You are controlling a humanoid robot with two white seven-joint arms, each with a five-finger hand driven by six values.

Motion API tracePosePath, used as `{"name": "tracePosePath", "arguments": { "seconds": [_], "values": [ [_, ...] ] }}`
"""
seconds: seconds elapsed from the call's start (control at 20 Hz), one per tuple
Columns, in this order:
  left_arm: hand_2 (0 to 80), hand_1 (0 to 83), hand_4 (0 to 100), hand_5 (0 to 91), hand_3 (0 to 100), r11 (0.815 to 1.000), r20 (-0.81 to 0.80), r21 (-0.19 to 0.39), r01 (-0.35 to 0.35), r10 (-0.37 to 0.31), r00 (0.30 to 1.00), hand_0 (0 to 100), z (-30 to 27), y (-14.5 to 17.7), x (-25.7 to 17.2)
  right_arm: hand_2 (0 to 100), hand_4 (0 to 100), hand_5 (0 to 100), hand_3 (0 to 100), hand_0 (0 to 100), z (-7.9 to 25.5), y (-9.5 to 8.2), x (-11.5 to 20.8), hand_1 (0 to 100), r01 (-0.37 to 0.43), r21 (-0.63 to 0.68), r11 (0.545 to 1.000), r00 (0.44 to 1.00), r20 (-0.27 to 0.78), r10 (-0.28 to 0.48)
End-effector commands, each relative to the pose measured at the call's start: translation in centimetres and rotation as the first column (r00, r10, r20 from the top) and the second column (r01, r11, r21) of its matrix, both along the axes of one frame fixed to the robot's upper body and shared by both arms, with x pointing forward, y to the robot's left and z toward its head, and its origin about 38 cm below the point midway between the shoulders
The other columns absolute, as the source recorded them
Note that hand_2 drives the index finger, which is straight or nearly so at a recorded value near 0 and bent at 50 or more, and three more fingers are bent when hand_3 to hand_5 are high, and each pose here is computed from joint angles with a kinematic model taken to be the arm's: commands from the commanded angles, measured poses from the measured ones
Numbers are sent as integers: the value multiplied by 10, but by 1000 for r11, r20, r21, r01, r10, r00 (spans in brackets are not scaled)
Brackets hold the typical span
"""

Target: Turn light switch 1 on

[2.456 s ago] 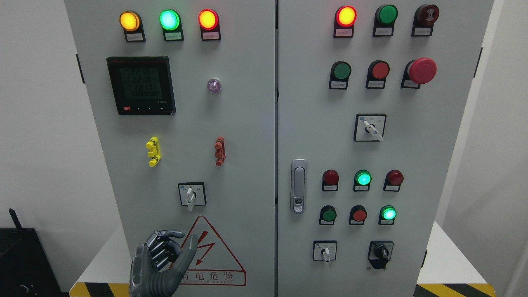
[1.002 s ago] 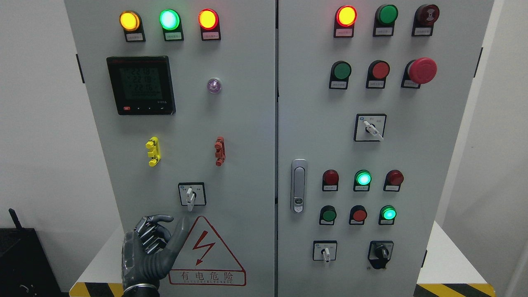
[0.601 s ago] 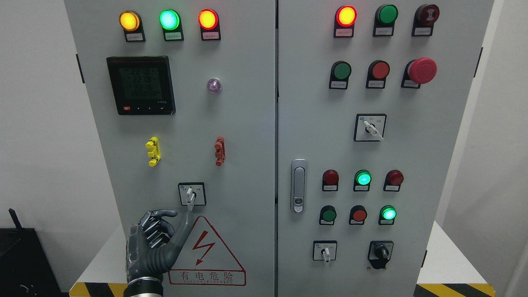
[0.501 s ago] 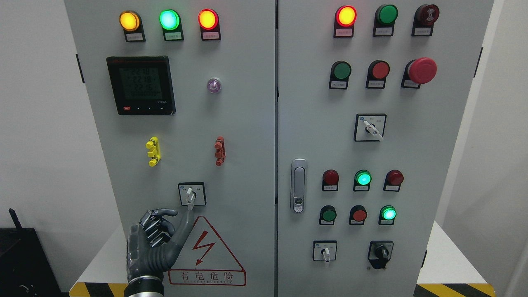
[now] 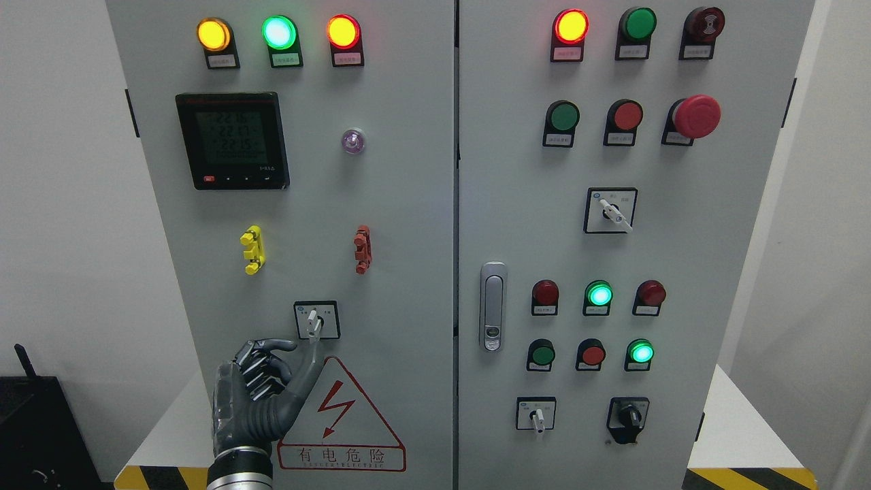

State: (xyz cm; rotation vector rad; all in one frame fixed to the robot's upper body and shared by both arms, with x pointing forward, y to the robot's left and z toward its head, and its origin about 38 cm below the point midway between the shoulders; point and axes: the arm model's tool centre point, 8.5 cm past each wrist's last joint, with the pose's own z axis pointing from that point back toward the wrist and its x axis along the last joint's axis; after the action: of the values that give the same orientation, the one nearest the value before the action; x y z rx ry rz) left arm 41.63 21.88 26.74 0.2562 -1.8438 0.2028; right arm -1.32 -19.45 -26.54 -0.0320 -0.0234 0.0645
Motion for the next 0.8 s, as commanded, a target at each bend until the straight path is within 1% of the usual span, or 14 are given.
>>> {"name": "tracePosePath", "arguments": {
  "seconds": [0.0,0.75],
  "values": [
    [558,720,863,868,926,1000,-3,6,1,-1,1000,42,2,-1,2,0,0,0,0,0,0,0,0,0,24,1,1000,1000,-2,-24],
    [568,731,892,877,950,1000,-7,13,16,-16,1000,76,11,-4,6,0,0,0,0,0,0,0,0,0,24,1,1000,1000,-2,-24]
  ]
}}
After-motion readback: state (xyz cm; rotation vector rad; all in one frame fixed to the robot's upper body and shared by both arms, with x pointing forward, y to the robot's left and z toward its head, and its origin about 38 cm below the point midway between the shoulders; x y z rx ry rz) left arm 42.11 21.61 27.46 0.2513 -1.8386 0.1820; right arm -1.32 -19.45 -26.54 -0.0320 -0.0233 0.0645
